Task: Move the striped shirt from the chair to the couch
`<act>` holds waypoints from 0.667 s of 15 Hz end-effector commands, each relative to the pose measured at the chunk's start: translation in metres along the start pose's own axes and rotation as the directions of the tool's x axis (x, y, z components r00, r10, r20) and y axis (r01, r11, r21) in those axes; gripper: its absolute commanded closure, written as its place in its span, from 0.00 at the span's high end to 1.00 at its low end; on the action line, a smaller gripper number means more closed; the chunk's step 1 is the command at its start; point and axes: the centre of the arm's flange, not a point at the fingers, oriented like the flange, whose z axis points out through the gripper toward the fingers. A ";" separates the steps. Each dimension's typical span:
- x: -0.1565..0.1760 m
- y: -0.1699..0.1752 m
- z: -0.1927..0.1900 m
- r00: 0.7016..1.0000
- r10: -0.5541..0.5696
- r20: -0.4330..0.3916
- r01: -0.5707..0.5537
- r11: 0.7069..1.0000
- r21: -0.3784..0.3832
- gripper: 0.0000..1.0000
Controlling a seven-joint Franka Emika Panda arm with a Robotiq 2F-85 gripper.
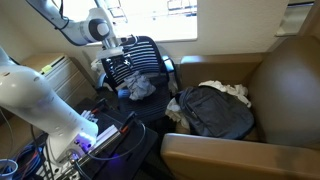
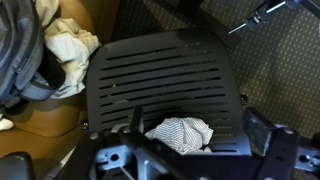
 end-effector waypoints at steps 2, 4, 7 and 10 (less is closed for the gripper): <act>0.023 -0.045 0.063 0.989 -0.113 0.098 0.114 0.993 -0.006 1.00; 0.011 -0.045 0.051 0.993 -0.090 0.079 0.090 0.996 0.003 1.00; 0.010 -0.039 0.045 0.998 -0.047 0.049 0.049 0.998 -0.035 1.00; 0.028 -0.037 0.068 0.993 0.023 -0.112 -0.033 0.995 -0.092 1.00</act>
